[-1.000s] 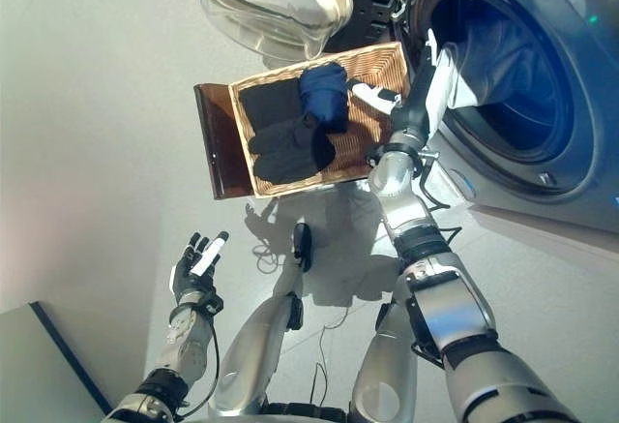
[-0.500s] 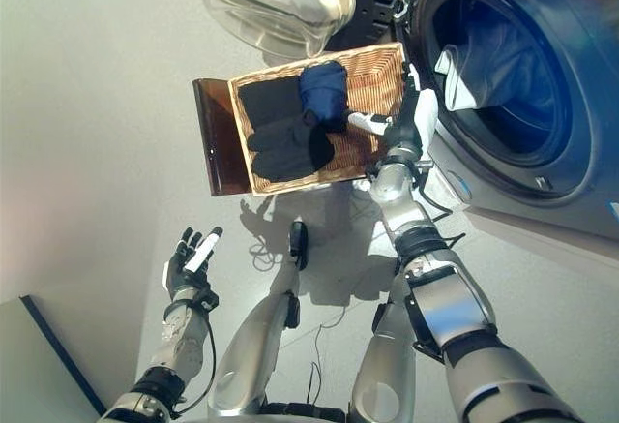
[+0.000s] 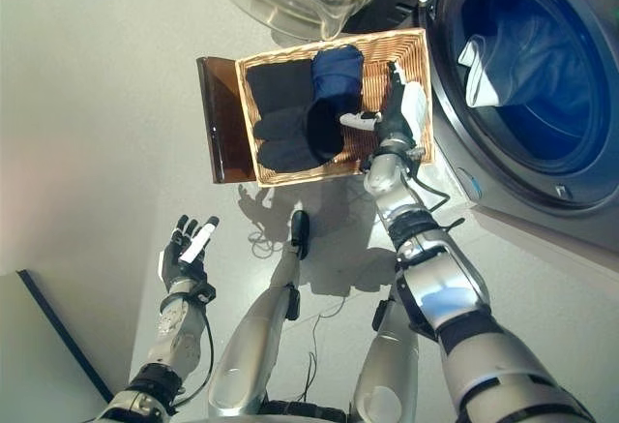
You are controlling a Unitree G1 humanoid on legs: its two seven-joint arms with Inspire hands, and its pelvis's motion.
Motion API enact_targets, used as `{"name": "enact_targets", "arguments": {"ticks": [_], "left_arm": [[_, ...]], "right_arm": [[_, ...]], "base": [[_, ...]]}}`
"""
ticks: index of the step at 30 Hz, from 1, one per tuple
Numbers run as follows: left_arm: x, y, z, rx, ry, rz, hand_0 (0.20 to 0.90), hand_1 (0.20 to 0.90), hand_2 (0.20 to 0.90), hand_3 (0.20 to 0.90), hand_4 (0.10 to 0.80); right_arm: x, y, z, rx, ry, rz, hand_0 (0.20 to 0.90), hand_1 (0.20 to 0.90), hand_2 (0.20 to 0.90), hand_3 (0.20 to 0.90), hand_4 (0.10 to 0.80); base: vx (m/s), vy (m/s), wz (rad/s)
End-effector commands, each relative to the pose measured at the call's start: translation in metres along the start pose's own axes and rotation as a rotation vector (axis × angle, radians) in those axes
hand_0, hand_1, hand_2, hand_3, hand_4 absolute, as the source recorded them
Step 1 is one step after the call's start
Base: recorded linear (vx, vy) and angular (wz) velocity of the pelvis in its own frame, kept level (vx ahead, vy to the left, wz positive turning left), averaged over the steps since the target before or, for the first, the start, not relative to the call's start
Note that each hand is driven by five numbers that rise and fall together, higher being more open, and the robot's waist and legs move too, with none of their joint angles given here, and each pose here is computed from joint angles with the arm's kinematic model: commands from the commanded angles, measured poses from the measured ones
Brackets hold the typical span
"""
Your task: Pick up the clothes and place them into the washing machine
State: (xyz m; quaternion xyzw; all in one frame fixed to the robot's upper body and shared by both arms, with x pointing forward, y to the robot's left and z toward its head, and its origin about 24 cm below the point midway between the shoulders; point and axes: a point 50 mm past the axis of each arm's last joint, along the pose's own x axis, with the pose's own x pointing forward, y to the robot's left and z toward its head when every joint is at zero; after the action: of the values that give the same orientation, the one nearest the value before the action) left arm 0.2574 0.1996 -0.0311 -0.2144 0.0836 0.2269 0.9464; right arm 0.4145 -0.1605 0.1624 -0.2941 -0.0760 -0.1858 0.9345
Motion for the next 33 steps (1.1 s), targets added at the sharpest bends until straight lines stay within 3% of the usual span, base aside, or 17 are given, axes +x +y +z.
{"name": "enact_targets", "arguments": {"ticks": [1, 27, 28, 33], "left_arm": [[0.005, 0.007, 0.037, 0.049, -0.177, -0.032, 0.900, 0.900, 0.900, 0.900, 0.800], [-0.003, -0.021, 0.049, -0.027, -0.222, -0.158, 0.900, 0.900, 0.900, 0.900, 0.800], [-0.004, -0.022, 0.047, -0.029, -0.217, -0.163, 0.900, 0.900, 0.900, 0.900, 0.800], [-0.005, -0.023, 0.046, -0.038, -0.209, -0.164, 0.900, 0.900, 0.900, 0.900, 0.800]], "right_arm": [[0.021, -0.021, 0.058, -0.026, -0.181, -0.055, 0.900, 0.900, 0.900, 0.900, 0.800], [0.048, -0.088, 0.066, -0.057, -0.130, -0.203, 0.900, 0.900, 0.900, 0.900, 0.800], [0.050, -0.093, 0.068, -0.055, -0.132, -0.214, 0.853, 0.853, 0.853, 0.853, 0.767], [0.053, -0.105, 0.072, -0.053, -0.137, -0.241, 0.763, 0.763, 0.763, 0.763, 0.702]], "base": [[-0.007, 0.006, 0.11], [0.001, 0.018, 0.10], [0.011, 0.028, 0.04], [0.000, 0.005, 0.01]]}}
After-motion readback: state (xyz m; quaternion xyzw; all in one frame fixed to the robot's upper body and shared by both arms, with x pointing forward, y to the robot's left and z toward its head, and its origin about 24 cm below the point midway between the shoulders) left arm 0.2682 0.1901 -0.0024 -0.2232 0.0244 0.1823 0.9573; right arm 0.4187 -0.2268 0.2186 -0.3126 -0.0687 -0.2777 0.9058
